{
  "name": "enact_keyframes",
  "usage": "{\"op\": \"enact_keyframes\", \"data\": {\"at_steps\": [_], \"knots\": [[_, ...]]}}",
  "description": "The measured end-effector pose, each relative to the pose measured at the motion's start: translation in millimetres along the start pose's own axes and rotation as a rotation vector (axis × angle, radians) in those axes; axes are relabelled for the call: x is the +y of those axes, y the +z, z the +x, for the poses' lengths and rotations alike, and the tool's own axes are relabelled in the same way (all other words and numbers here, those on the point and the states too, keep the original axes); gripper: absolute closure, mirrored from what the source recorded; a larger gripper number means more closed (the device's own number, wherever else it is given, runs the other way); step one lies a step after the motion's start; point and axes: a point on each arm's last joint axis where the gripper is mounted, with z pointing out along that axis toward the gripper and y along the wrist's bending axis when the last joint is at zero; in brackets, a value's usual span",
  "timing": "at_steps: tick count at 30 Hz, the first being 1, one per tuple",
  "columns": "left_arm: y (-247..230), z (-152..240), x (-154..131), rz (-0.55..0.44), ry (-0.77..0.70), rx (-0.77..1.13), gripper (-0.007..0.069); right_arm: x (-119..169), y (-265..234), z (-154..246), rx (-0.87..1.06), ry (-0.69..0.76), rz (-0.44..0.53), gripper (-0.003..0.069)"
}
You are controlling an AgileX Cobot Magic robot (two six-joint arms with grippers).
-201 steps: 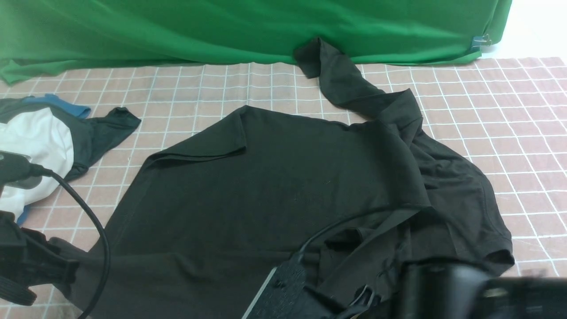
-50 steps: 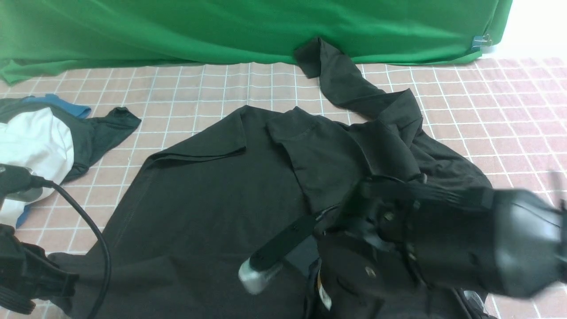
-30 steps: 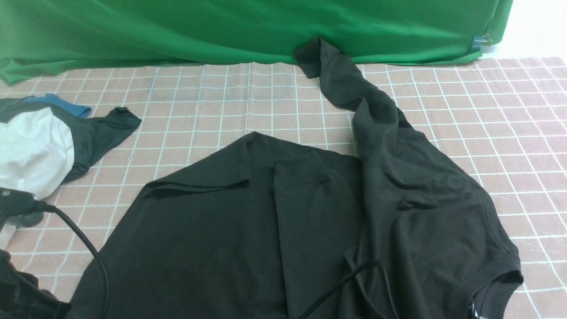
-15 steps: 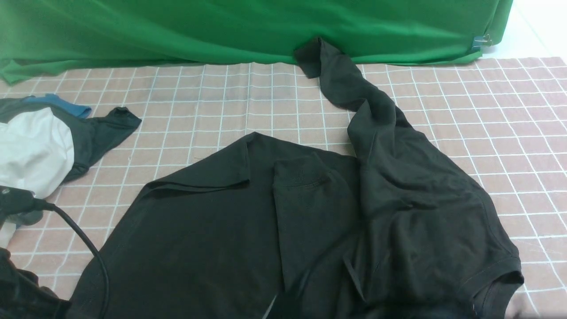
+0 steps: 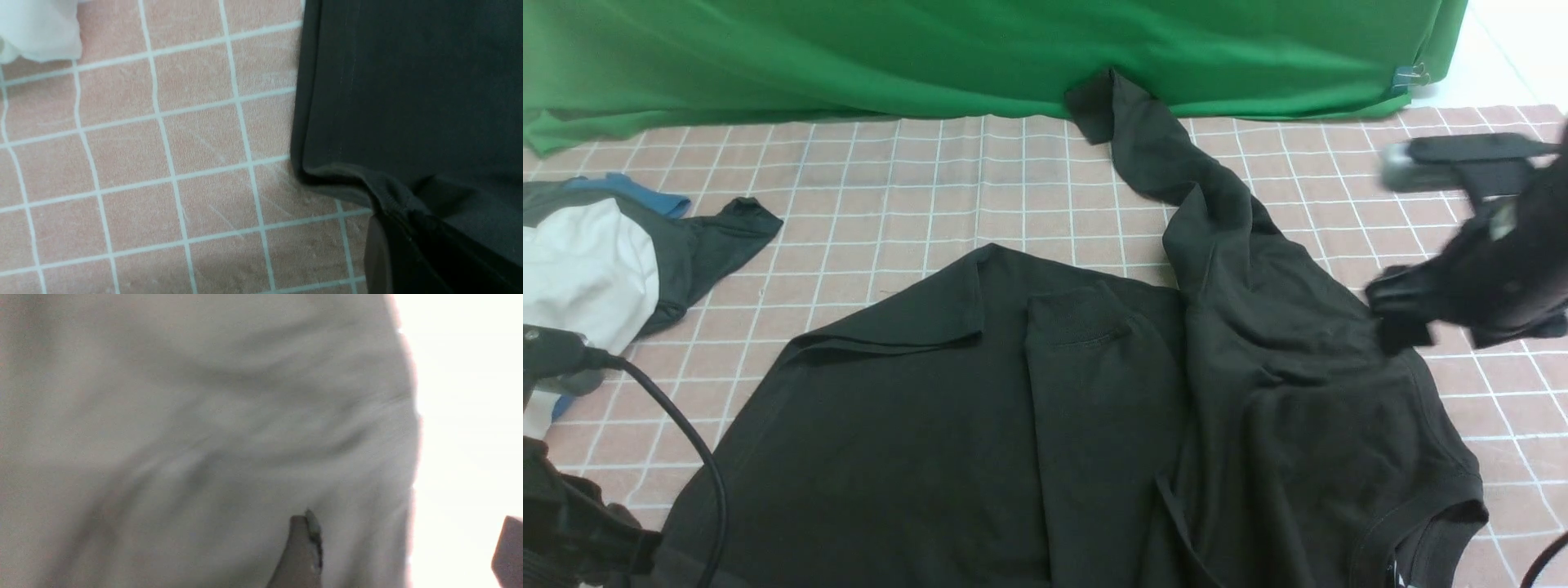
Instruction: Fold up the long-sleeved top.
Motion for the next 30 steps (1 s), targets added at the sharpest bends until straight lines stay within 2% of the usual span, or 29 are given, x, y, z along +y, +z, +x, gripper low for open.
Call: {"op": "enact_keyframes", "data": {"at_steps": [4, 11, 15, 17, 18, 20, 24, 26, 30], "knots": [[0, -2, 0, 0.003, -0.006, -0.025, 0.0590, -26, 36, -9, 0.024, 0.033, -0.042, 0.0083], [0, -4, 0, 0.000, -0.006, -0.039, 0.0590, -26, 74, -6, 0.101, 0.035, -0.084, 0.0085], [0, -4, 0, 0.000, -0.006, -0.041, 0.0590, -23, 80, -6, 0.115, 0.014, -0.083, 0.0126], [0, -5, 0, -0.002, -0.006, -0.051, 0.0590, -18, 81, -7, 0.094, -0.033, -0.082, 0.0211], [0, -5, 0, -0.003, -0.006, -0.053, 0.0590, -16, 82, -8, 0.086, -0.038, -0.085, 0.0221], [0, -5, 0, -0.004, -0.006, -0.059, 0.0590, -9, 84, -11, 0.049, -0.090, -0.089, 0.0389], [0, -5, 0, -0.004, -0.006, -0.059, 0.0590, -6, 85, -14, 0.023, -0.135, -0.092, 0.0568], [0, -5, 0, -0.003, -0.006, -0.057, 0.0590, -7, 83, -19, 0.013, -0.150, -0.089, 0.0605], [0, -3, 1, -0.011, 0.003, -0.035, 0.0590, -12, 73, -34, -0.014, -0.146, -0.084, 0.0606]]}}
